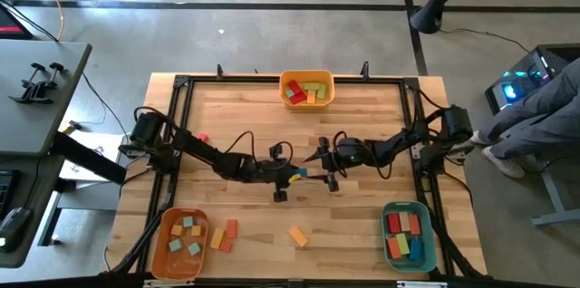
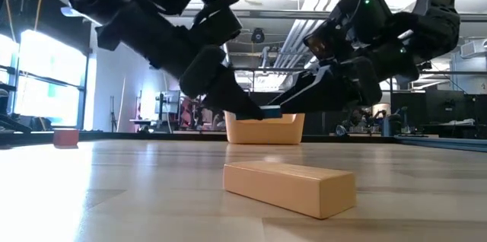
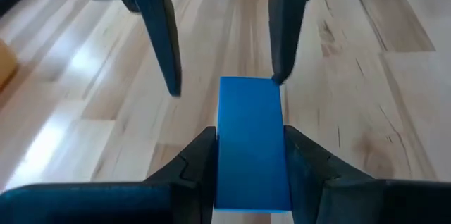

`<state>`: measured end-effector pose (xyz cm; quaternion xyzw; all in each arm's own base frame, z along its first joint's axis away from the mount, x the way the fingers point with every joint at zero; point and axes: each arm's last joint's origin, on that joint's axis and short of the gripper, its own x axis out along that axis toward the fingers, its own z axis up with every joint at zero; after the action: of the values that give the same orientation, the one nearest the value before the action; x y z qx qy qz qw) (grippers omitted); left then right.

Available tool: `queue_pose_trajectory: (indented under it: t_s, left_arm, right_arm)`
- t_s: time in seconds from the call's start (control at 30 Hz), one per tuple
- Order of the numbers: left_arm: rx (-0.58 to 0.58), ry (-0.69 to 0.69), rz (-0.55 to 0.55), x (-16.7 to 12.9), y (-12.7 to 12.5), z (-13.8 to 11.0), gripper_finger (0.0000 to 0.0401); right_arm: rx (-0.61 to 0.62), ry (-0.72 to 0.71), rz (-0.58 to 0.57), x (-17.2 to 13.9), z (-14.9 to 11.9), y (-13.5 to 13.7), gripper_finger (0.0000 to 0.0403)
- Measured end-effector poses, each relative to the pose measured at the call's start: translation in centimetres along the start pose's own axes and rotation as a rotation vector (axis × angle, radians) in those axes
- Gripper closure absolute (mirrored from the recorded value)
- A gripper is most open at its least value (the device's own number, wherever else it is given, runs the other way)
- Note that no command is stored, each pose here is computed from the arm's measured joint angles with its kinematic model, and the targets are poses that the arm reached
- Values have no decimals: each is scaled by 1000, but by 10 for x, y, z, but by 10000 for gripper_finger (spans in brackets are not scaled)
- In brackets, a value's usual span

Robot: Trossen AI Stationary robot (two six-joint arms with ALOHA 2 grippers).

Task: Sort blocks by size
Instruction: Put the small blue rectangle block into the yellow bin

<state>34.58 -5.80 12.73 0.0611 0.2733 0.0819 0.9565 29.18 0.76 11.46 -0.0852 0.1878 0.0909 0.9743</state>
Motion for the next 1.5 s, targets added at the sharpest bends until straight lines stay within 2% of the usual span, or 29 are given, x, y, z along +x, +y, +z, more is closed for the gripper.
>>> queue_pose_trajectory:
  t_s: [0.17,0.37,0.83,1.0,1.13,1.3,1.4,1.5]
  left_arm:
    - [-13,-59,19,0,1,13,300]
    - [-10,-54,31,0,1,12,298]
    - [-15,-19,25,1,1,9,295]
    - [-24,-22,14,1,1,10,273]
    - [-3,46,16,1,2,1,230]
    - [-35,194,60,-1,4,-13,192]
    - [-90,279,94,-3,6,-23,189]
    - [-159,283,105,-3,6,-23,188]
  right_arm:
    - [-17,-23,13,1,4,6,147]
    - [-27,-3,0,7,10,9,154]
    - [-36,21,-20,9,11,9,269]
    - [-35,54,-31,3,16,8,275]
    - [-51,171,-123,-11,20,6,274]
    - [3,321,-329,-40,25,-12,273]
    - [85,377,-412,-57,31,-32,273]
    - [188,386,-504,-68,48,-64,273]
